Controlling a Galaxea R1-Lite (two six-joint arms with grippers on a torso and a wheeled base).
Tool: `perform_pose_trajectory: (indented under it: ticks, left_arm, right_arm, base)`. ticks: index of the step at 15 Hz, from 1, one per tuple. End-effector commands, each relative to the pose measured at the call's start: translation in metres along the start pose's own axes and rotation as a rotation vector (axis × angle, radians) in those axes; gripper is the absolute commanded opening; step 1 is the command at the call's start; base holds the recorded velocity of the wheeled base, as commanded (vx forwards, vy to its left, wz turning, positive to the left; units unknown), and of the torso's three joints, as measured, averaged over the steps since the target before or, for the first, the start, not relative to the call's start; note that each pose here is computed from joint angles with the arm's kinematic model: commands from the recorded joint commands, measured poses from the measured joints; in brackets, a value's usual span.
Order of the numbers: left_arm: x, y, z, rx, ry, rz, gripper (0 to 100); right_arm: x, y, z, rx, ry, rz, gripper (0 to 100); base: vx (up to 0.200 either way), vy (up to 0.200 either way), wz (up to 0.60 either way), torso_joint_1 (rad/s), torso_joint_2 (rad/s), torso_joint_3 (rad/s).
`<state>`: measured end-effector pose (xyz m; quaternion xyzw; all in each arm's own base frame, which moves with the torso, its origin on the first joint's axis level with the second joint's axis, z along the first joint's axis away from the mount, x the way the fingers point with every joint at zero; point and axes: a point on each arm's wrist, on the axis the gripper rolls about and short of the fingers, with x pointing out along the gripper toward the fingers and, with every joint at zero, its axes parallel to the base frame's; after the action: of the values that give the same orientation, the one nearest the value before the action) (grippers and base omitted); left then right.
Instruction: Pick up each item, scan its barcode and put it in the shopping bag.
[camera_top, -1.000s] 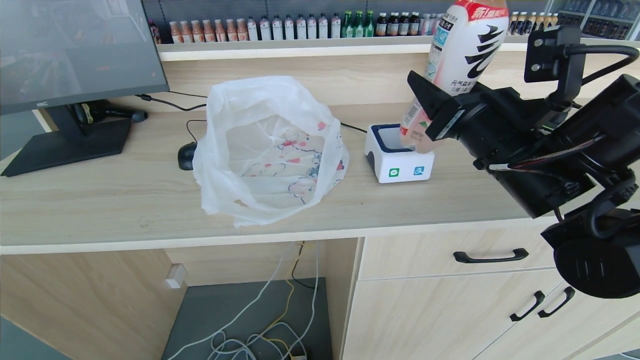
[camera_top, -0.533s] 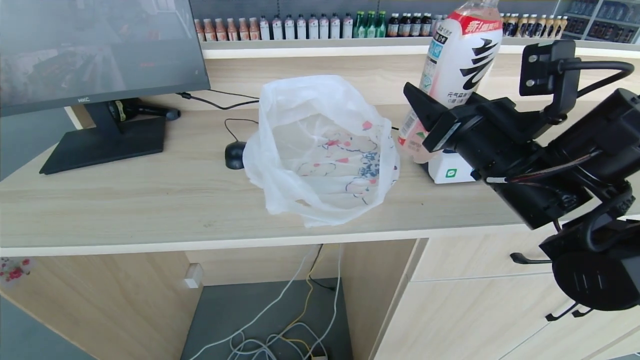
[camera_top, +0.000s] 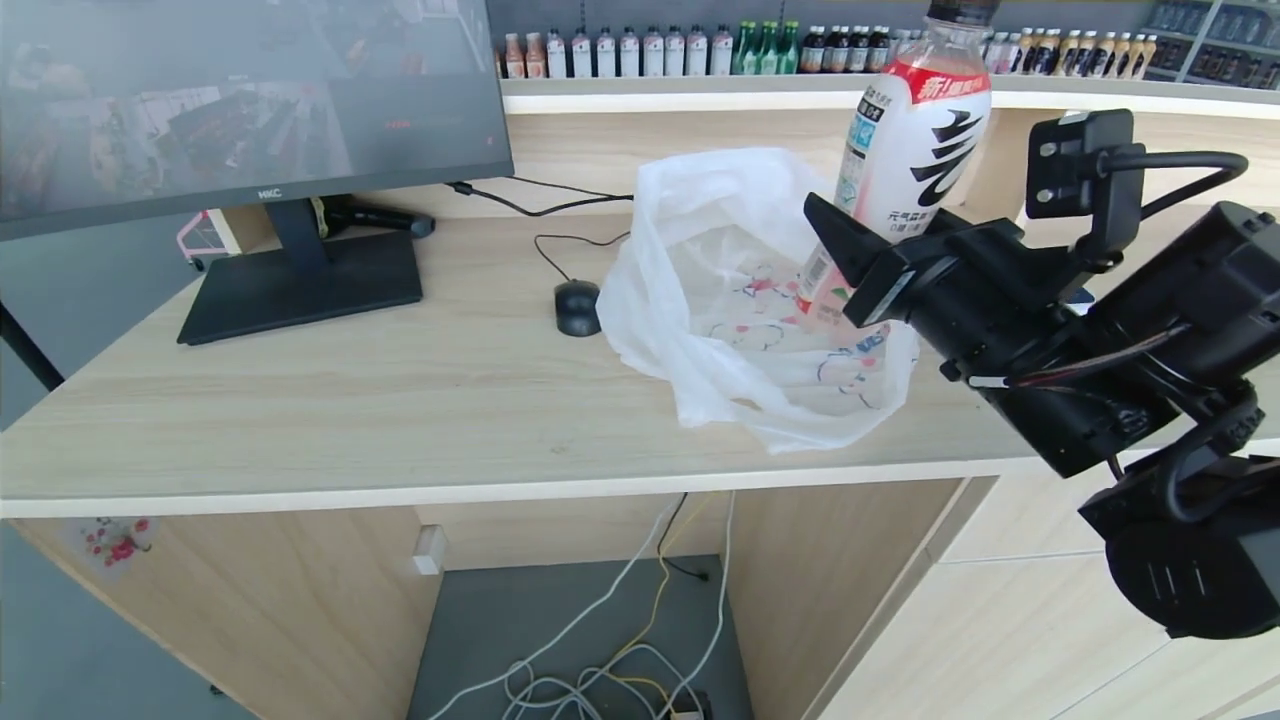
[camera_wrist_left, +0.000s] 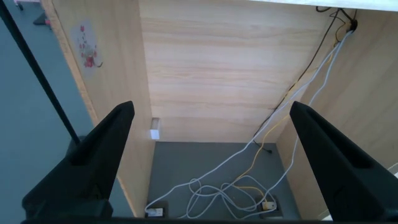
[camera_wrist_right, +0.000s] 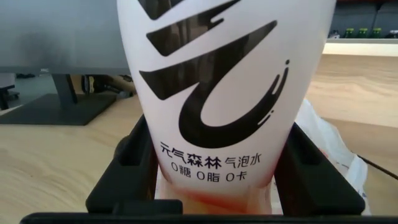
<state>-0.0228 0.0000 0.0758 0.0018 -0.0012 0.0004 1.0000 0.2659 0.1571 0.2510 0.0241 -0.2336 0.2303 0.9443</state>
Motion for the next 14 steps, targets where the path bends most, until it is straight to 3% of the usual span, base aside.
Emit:
perform_pose_trajectory:
  ticks: [1, 8, 14]
  left_arm:
    - [0.0, 0.0, 0.0, -0.001, -0.001, 0.001, 100]
    - [0.0, 0.0, 0.0, 0.001, -0.001, 0.001, 100]
    - [0.0, 0.0, 0.0, 0.001, -0.001, 0.001, 100]
  right_arm:
    - [0.001, 0.0, 0.001, 0.0, -0.004, 0.0, 0]
    - [0.008, 0.007, -0.01, -0.035, 0.035, 0.023, 0]
    - [0.055, 0.027, -0.002, -0.015, 0.031, 0.065, 0]
  base:
    - [0.0, 0.0, 0.0, 0.0, 0.0, 0.0]
    - [0.0, 0.0, 0.0, 0.0, 0.0, 0.0]
    - [0.0, 0.0, 0.0, 0.0, 0.0, 0.0]
